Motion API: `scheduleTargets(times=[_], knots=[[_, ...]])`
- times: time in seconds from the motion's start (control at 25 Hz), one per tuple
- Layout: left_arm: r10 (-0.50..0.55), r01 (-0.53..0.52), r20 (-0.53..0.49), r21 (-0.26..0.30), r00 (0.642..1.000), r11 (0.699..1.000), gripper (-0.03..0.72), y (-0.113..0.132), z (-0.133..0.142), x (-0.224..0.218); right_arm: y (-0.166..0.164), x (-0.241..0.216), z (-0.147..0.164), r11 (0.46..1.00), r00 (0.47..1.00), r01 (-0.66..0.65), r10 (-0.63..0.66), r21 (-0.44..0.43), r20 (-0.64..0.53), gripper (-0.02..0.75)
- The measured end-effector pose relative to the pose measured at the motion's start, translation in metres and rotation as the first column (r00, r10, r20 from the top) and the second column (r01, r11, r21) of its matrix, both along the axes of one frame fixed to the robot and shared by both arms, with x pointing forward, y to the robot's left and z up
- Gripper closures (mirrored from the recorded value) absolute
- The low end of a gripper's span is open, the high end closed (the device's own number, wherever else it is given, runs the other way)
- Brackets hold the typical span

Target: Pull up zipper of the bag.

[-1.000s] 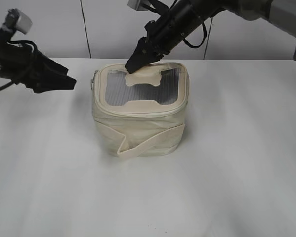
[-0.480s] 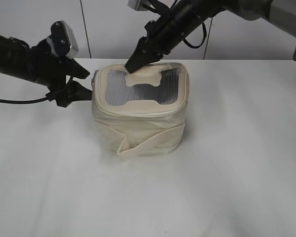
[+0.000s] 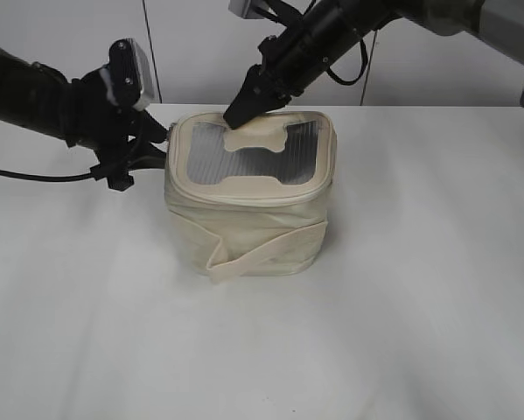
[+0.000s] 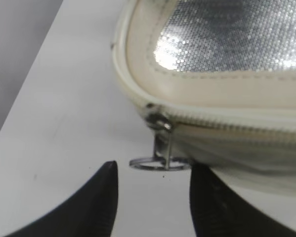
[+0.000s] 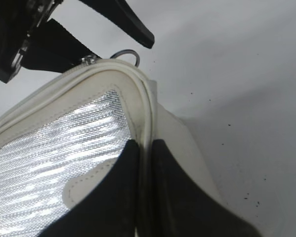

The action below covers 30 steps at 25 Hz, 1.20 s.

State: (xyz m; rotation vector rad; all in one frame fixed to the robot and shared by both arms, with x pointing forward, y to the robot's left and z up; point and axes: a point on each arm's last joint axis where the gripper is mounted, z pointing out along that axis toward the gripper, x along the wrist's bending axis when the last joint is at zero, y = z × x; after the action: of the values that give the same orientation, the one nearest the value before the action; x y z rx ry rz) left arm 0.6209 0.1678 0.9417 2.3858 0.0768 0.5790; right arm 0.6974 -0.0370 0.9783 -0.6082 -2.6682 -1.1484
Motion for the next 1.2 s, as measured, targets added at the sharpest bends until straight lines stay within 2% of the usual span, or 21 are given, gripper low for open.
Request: scheduleTargets(times=[0.16,0.28,0.44,0.68,0.8,1.0,1.2], knots=[[-0.014,0.014,0.007,0.013,1.000,1.000,0.399,-0.0040,-0.0005,-0.0013,-0.0007,0.0003,-0.0002,1.000,1.000,0.002,-0.002,-0.003,0.000,0.687],[-0.011,0.011,0.012,0.020,1.000,1.000,0.433,-0.0041,-0.0007,-0.0010,-0.0008,0.0004,-0.0003,1.000,1.000,0.002,-0.002,-0.005,0.001,0.687],[-0.005,0.004,0.018,0.026,1.000,1.000,0.545,-0.0051,-0.0013,-0.0003,-0.0007,0.0003,-0.0003,1.000,1.000,0.002,-0.002,-0.004,0.000,0.687],[0.003,-0.003,0.022,0.029,1.000,1.000,0.579,-0.0057,-0.0013,0.0001,-0.0007,0.0003,-0.0002,1.000,1.000,0.003,-0.003,-0.003,-0.001,0.687],[0.020,-0.021,0.034,0.038,0.999,0.999,0.521,-0.0063,-0.0013,0.0013,-0.0007,0.0003,-0.0002,1.000,1.000,0.003,-0.003,-0.003,-0.001,0.687],[0.047,-0.049,0.050,0.046,0.998,0.998,0.295,-0.0047,-0.0006,0.0039,-0.0006,0.0003,-0.0001,1.000,1.000,0.003,-0.003,-0.001,-0.002,0.688],[0.068,-0.071,0.065,0.058,0.996,0.996,0.250,-0.0033,-0.0004,0.0059,-0.0006,0.0003,-0.0001,1.000,1.000,0.003,-0.003,-0.001,-0.002,0.688]])
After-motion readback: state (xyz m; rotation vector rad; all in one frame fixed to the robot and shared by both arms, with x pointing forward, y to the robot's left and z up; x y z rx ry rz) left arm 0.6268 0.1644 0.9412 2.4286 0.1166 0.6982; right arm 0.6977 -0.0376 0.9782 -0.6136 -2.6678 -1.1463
